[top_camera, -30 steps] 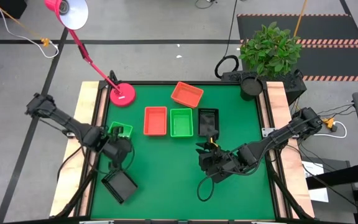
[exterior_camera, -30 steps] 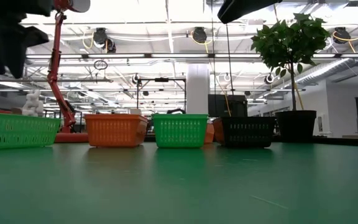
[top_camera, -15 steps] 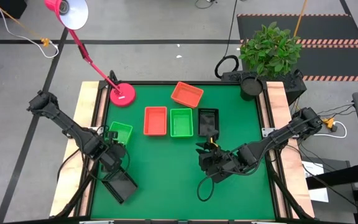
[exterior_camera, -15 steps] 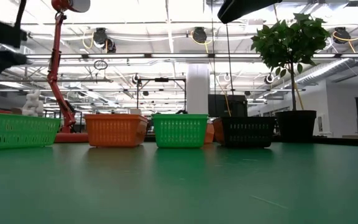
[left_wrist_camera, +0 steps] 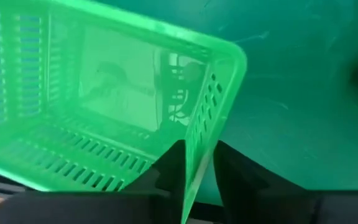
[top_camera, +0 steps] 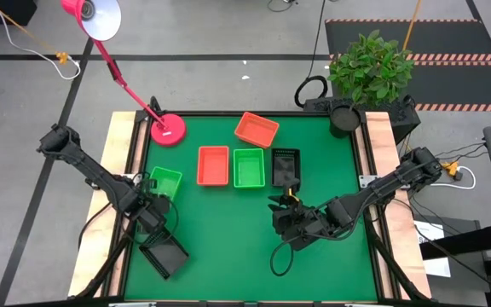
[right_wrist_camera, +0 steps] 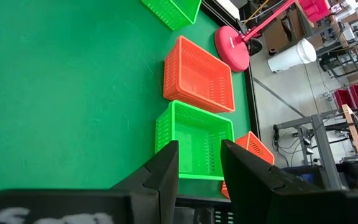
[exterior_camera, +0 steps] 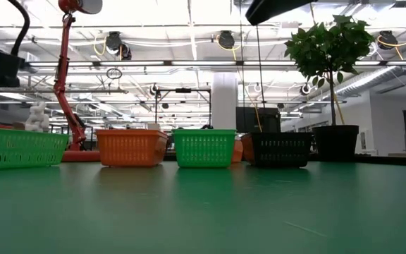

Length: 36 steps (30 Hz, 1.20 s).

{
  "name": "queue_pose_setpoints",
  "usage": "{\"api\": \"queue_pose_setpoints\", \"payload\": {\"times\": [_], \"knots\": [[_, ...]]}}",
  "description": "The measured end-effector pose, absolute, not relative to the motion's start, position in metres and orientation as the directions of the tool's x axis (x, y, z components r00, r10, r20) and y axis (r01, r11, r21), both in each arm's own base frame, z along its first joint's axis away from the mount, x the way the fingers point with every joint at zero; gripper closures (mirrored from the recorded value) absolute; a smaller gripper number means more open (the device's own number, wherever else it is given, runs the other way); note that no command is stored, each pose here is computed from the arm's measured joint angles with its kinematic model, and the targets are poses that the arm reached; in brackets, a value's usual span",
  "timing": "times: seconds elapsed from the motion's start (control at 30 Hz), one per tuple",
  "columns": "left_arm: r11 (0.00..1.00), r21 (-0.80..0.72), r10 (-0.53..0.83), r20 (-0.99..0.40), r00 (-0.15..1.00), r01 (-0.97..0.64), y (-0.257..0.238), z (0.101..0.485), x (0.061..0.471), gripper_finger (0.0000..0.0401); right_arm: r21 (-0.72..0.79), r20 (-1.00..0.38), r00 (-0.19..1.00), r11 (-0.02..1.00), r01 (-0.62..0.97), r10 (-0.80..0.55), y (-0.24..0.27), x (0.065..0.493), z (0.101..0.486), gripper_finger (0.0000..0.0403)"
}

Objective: Stack baskets by color
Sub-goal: Stack the left green basket on top of the other right stacked green baskets

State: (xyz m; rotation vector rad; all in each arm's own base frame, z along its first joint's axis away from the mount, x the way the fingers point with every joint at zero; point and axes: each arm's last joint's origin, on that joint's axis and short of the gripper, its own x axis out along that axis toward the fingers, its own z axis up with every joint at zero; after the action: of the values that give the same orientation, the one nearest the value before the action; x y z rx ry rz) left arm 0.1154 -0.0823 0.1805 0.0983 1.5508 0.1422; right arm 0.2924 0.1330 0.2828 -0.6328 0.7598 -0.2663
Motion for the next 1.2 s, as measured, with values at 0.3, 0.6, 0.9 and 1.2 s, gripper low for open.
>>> {"api": "queue_pose_setpoints", "payload": {"times": [0.3, 0.6, 0.9, 1.2], "knots": [[0.983, 0.15, 0.155, -0.987, 0.044, -0.104, -0.083, 0.185, 0.119, 0.0388, -0.615, -0.55, 0.711, 0.789, 0.011, -0.438, 0.133, 0.293, 0.284, 0.0287], [0.969, 0.189, 0.218, -0.958, 0.186, -0.159, -0.081, 0.229, 0.14, 0.0393, -0.573, -0.512, 0.741, 0.815, 0.082, -0.435, 0.129, 0.302, 0.288, 0.0287], [0.924, 0.344, 0.381, -0.864, 0.327, -0.167, -0.073, 0.285, 0.164, 0.0394, -0.501, -0.496, 0.746, 0.848, 0.174, -0.445, 0.122, 0.307, 0.291, 0.0287], [0.89, 0.453, 0.436, -0.823, 0.363, -0.043, -0.075, 0.302, 0.232, 0.0394, -0.411, -0.487, 0.781, 0.891, 0.191, -0.392, 0.114, 0.316, 0.29, 0.0287]]}}
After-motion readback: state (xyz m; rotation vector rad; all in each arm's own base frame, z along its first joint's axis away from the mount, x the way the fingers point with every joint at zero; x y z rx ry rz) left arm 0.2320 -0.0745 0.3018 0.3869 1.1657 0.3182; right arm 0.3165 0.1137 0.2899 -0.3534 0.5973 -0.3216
